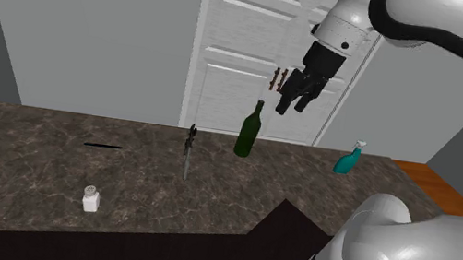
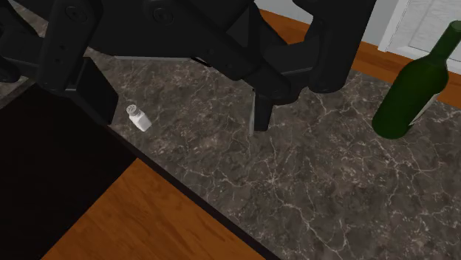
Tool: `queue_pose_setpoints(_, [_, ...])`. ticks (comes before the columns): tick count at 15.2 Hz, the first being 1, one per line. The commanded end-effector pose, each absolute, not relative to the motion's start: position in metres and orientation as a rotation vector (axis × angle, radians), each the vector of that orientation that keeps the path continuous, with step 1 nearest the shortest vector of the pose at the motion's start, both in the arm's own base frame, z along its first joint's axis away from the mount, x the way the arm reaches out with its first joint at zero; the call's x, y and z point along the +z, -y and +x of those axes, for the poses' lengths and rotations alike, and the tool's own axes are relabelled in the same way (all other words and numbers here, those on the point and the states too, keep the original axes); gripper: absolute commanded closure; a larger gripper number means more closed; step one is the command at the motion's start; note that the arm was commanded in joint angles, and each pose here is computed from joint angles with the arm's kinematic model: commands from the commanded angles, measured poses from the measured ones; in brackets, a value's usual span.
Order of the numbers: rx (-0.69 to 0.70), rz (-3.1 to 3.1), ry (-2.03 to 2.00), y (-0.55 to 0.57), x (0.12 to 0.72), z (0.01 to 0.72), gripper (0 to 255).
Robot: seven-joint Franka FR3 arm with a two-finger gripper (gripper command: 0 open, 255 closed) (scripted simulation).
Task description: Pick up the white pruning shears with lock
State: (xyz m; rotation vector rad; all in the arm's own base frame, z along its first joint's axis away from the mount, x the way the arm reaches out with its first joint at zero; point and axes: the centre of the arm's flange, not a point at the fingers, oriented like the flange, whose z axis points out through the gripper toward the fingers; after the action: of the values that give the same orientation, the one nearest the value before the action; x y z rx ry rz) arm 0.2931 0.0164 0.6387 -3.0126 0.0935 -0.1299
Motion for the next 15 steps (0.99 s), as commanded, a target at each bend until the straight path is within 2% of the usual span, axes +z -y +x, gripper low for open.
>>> queue_pose_setpoints(1, [-0.130,-3.013,-0.093,-0.016,0.639,0.293,0])
queue_pose_setpoints(15, [-0.319,-3.073,-0.270,-0.040,0.493,0.389,0])
